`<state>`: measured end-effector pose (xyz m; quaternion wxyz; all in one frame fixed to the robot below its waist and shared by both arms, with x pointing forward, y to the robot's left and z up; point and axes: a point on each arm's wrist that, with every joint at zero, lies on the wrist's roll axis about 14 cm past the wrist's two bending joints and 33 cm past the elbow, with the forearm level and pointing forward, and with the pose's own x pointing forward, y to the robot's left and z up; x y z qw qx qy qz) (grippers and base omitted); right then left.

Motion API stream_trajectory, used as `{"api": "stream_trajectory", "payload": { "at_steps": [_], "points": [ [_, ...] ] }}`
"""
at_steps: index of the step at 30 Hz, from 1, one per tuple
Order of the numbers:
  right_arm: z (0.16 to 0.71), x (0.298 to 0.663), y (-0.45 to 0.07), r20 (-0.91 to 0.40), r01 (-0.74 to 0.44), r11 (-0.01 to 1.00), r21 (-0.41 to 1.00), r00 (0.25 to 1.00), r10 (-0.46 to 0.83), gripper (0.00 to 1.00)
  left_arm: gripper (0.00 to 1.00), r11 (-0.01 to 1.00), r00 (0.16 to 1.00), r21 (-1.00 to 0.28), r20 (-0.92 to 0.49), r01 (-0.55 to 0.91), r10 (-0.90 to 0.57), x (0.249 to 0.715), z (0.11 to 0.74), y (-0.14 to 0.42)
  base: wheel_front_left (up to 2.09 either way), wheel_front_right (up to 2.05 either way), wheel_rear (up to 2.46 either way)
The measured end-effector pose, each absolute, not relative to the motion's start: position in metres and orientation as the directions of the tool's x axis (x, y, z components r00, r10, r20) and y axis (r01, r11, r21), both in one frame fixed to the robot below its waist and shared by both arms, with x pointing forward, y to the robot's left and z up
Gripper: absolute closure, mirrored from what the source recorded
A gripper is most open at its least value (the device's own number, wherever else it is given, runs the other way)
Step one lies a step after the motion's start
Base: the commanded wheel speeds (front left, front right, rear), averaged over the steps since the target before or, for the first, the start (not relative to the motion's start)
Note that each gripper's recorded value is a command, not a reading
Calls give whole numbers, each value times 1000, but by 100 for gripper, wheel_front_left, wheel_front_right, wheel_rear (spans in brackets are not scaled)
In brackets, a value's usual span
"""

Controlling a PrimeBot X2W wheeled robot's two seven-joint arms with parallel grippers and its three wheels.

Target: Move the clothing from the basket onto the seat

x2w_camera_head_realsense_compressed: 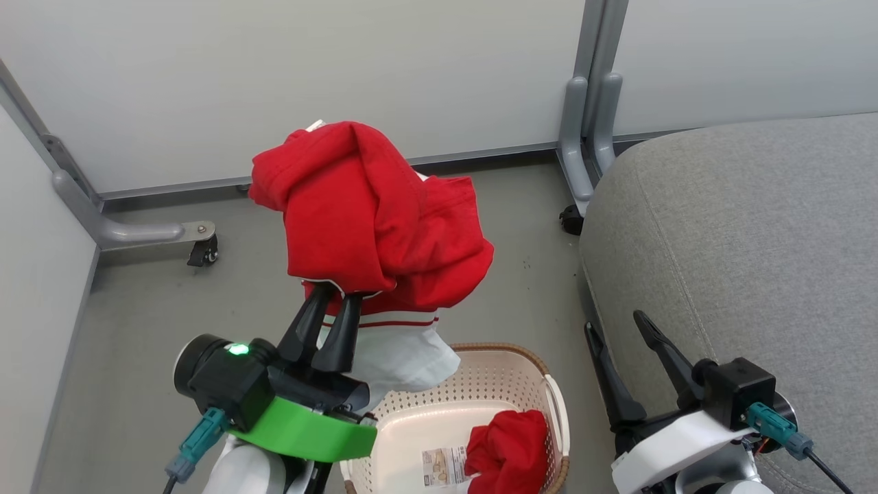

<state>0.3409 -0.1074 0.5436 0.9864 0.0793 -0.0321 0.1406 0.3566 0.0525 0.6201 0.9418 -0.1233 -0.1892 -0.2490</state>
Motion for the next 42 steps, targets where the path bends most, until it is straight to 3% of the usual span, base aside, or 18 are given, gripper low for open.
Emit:
{"api": "stream_trajectory", "payload": {
  "at_steps": [16, 27, 42],
  "points": [
    [538, 338, -87, 52, -336, 924, 184, 942, 332, 0, 100, 844, 801, -138, 424, 518, -423, 356, 622, 53, 0, 0, 0],
    [546, 337, -2, 62, -609, 767, 204, 790, 610, 0, 100, 836, 790, -122, 422, 535, -444, 354, 622, 47, 0, 0, 0],
    [559, 353, 60, 101, -762, 619, 191, 642, 760, 0, 100, 831, 791, -125, 411, 542, -454, 354, 618, 45, 0, 0, 0]
  ]
}}
